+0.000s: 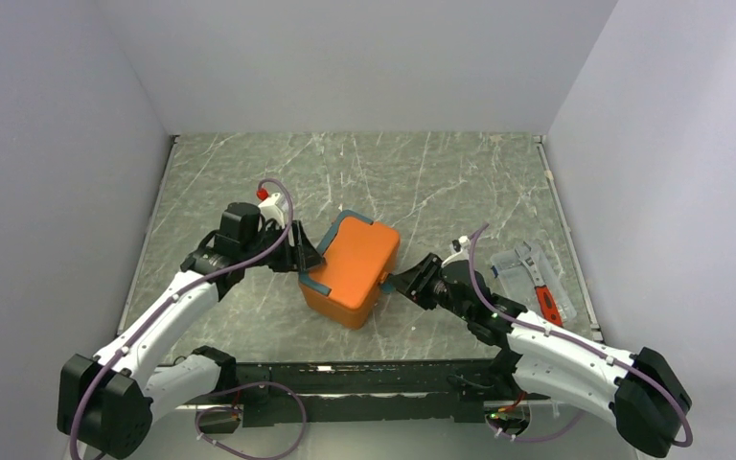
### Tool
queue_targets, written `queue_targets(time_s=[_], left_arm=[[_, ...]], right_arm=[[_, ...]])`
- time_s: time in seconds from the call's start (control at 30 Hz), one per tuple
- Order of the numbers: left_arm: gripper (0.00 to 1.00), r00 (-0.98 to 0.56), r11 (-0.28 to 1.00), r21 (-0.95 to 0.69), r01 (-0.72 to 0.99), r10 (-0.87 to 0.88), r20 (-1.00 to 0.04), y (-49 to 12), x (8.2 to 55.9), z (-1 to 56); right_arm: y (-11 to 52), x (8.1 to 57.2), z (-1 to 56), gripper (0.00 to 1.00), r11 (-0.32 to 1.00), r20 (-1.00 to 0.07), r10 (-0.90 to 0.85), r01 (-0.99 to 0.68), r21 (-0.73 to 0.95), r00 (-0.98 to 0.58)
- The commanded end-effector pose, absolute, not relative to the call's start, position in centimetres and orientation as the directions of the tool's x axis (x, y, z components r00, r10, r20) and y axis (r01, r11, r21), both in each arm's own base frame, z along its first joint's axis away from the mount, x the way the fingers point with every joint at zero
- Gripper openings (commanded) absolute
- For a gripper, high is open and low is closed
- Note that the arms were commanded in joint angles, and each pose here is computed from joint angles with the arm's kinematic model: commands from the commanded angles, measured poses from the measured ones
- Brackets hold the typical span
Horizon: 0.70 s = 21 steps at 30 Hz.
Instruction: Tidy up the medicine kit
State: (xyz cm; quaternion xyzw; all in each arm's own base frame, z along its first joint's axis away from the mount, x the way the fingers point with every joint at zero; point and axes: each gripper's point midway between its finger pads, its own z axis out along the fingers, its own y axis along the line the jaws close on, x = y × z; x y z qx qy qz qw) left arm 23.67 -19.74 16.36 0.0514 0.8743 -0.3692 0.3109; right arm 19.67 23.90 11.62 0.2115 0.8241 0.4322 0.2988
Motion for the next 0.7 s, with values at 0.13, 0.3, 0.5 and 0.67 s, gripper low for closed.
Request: queue_targets(time_s=[0.13,0.3,0.5,0.67], left_arm=[[0.64,-0.815,0.661,-0.664,0.35,-0.135,-0.564,-20.8,21.9,17.3],[0.64,-0.807,0.667,-0.655,0.355,-0.135,-0.575,-20.6,21.9,17.7],[0.64,-0.806,0.678,-0.645,0.353,-0.13,-0.578,-20.5,22.1,17.4],[0.64,-0.802,0.675,-0.643,0.363,-0.125,-0.584,-20.6,22.3,17.5]], right_arm=[[24.5,20.0,12.6,0.37,0.482,-0.289,0.632,0.073,0.873,-0.719],[24.1,20.0,12.9,0.26,0.48,-0.291,0.641,0.075,0.874,-0.71],[23.6,19.9,13.1,0.19,0.491,-0.304,0.647,0.078,0.868,-0.699],[23.5,19.9,13.4,0.1,0.502,-0.321,0.641,0.064,0.863,-0.697]])
